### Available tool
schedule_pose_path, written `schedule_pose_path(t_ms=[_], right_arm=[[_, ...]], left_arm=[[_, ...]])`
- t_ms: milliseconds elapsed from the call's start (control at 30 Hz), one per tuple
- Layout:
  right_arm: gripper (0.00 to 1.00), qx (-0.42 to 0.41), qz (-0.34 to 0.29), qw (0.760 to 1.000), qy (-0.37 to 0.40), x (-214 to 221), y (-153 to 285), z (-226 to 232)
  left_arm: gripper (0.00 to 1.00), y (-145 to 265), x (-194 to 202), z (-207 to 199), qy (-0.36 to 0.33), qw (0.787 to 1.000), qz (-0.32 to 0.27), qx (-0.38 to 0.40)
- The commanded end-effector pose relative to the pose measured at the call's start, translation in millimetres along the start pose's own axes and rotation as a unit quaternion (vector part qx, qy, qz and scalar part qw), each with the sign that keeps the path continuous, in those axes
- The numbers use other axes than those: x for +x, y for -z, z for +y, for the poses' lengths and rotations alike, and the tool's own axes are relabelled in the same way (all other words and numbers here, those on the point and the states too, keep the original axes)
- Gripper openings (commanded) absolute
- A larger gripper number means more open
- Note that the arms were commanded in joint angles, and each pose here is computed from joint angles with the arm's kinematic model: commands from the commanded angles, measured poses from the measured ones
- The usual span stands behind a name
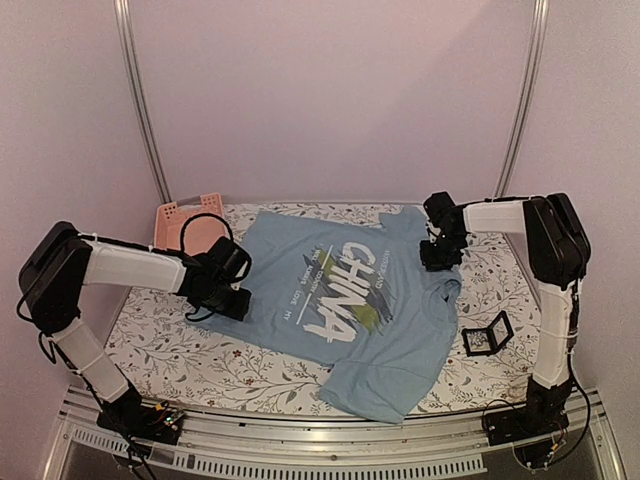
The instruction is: Pin the brooch onto the clothing
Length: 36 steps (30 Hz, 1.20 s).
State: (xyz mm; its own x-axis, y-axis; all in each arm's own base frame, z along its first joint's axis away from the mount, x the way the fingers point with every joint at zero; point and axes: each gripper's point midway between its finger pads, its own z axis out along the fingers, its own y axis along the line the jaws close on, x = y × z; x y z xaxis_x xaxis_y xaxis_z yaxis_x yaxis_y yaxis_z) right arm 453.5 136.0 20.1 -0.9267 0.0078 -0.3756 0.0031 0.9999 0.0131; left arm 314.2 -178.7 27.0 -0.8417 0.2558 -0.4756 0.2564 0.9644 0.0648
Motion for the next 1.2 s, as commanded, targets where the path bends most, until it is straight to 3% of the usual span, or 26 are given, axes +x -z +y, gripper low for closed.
schedule_pose_path(t_ms=[0,533,633,833,1000,1167], right_arm=[[0.2,0.061,0.049,0.997,0.016,15.8,-37.5,-31.7],[0.21,0.063,0.033,0.996,0.052,-53.9,-70.6,-40.4],[0.21,0.044,0.022,0.997,0.058,-63.9,-59.8,-33.3],[0.23,0.039,-0.054,0.996,0.058,-109.0,5.5,-26.0],[0.26,0.043,-0.069,0.994,0.074,-85.1,49.8,-4.6],[0.27,0.013,-0.065,0.995,0.076,-25.0,85.3,18.1]], left_arm=[[0.44,-10.7,14.0,7.7,0.04,0.999,0.008,-0.017],[0.44,-17.9,8.2,-3.0,0.022,1.0,0.008,0.005],[0.44,-9.4,1.5,-7.6,0.017,1.0,-0.005,0.022],[0.45,11.3,-21.6,-16.7,-0.006,0.998,-0.04,0.05],[0.45,26.8,-26.2,-3.9,0.006,0.997,-0.065,0.029],[0.53,32.6,-2.2,19.3,0.102,0.992,-0.079,0.002]])
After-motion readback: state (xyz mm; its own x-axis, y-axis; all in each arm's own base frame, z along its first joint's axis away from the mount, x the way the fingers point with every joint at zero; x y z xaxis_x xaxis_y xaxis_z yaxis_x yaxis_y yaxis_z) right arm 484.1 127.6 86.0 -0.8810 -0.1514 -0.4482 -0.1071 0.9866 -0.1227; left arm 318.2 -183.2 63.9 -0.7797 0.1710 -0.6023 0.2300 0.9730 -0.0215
